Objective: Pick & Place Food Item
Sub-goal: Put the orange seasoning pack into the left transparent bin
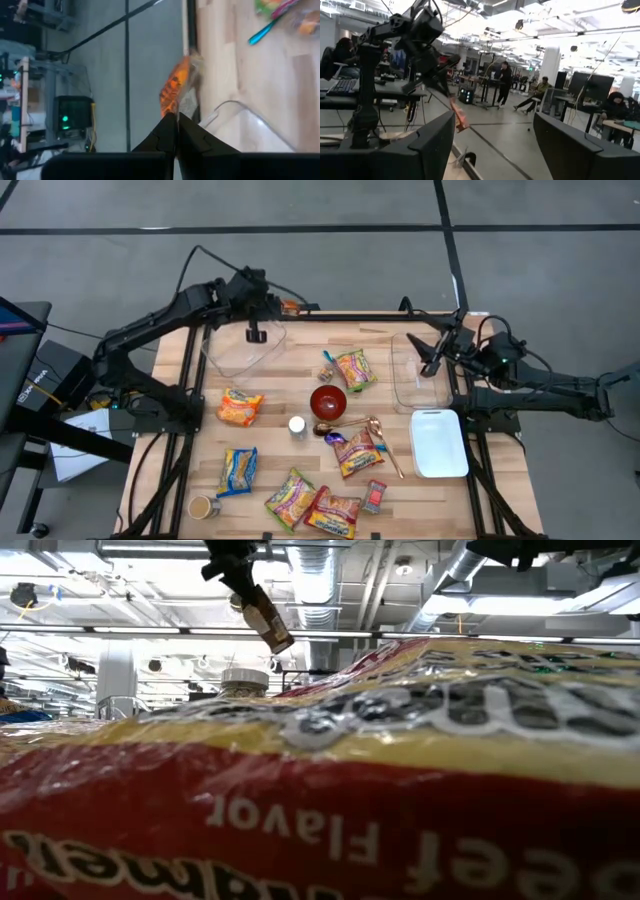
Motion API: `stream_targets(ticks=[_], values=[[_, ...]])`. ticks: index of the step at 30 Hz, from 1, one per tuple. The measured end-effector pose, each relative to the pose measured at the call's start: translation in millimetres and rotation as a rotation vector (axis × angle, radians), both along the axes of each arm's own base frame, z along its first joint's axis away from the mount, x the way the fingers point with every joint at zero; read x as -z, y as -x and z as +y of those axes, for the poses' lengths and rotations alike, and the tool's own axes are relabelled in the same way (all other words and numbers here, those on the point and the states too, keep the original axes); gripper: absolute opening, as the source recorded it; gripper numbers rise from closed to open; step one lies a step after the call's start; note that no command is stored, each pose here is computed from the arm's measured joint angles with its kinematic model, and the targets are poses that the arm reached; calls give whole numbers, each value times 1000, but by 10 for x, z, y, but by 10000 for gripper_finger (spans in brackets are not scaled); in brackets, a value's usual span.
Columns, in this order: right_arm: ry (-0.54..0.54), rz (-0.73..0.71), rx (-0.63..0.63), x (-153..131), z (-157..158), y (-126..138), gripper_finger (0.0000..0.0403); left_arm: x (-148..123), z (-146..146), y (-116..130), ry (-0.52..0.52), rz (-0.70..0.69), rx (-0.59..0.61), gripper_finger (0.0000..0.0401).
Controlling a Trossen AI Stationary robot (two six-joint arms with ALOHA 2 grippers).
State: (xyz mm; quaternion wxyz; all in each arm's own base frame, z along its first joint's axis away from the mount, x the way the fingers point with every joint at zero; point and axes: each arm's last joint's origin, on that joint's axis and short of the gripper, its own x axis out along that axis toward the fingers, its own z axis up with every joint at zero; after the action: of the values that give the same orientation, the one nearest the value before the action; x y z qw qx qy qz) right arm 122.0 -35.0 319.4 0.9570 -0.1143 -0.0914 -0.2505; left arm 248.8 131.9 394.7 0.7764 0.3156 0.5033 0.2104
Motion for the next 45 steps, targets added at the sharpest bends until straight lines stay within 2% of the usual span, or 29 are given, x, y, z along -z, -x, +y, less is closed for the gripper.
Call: stream_targets(ticks=[7, 14, 19, 26, 45], values=[[-46, 30, -11, 46, 2, -4, 265, 176, 373, 17, 22, 80, -95, 0], [-80, 57, -15, 85, 0, -12, 265, 393, 591, 96, 110, 216, -166, 0], [-97, 85, -16, 117, -1, -17, 265, 470, 585, 214, 196, 315, -208, 0], [-106, 95, -16, 130, -1, -18, 265, 512, 536, 295, 334, 319, -235, 0], [-105, 92, -16, 127, -2, -18, 265, 533, 482, 346, 424, 294, -348, 0]])
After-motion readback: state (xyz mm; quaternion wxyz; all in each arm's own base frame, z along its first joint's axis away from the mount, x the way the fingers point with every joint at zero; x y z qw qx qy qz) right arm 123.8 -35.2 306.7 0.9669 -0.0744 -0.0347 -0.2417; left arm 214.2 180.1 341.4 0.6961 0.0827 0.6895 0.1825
